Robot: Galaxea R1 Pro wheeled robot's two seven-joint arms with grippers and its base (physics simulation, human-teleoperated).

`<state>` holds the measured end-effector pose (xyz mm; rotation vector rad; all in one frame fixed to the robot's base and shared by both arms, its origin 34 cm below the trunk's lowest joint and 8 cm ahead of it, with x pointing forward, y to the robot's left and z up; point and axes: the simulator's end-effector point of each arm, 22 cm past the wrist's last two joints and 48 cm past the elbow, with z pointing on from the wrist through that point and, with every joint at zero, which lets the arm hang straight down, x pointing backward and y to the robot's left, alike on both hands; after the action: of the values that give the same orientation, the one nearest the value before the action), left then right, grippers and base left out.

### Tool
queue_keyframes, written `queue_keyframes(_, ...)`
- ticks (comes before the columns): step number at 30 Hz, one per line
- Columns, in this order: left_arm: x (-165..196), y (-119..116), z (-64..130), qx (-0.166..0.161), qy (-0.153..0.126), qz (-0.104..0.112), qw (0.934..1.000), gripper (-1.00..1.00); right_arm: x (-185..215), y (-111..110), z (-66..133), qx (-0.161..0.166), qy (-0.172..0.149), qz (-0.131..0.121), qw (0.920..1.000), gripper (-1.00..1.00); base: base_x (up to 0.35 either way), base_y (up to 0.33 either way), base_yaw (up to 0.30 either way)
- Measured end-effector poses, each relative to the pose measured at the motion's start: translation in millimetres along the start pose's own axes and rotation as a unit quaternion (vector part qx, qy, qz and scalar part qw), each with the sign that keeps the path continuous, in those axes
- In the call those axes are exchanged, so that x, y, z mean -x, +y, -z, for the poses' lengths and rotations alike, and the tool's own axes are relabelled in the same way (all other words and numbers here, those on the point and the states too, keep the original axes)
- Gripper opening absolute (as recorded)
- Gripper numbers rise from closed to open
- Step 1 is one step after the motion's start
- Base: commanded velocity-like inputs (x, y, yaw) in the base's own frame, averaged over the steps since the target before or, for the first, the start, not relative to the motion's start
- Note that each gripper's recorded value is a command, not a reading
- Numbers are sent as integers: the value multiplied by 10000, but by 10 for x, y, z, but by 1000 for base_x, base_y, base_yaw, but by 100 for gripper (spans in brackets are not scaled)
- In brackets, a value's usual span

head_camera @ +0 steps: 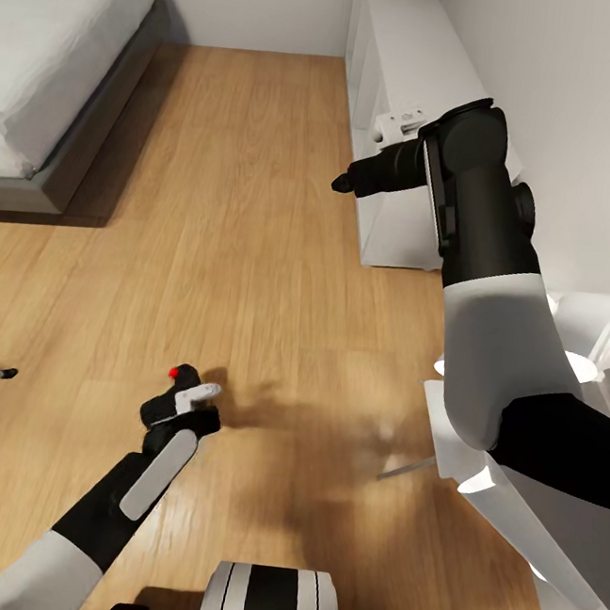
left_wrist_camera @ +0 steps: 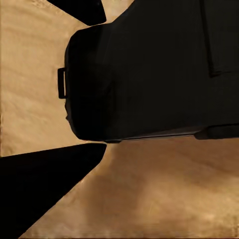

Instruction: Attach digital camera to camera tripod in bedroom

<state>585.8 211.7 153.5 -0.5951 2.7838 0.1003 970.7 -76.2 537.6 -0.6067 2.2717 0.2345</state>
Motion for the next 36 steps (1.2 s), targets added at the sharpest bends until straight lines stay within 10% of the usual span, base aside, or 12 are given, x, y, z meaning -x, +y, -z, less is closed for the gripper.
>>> queue_keyframes(4,-13,-109,-12,-795,225,-482,9954,-100,1,-2,2,1,-2,-5,10000,100,0,0,0)
queue_keyframes(9,-27,-186,8,-1087,283,-595,9919,-100,2,-2,2,0,-2,-3,10000,100,0,0,0)
queue_keyframes(36,176,-285,228,-1334,100,-602,9892,-100,417,0,426,-131,-392,117,9991,100,0,0,0)
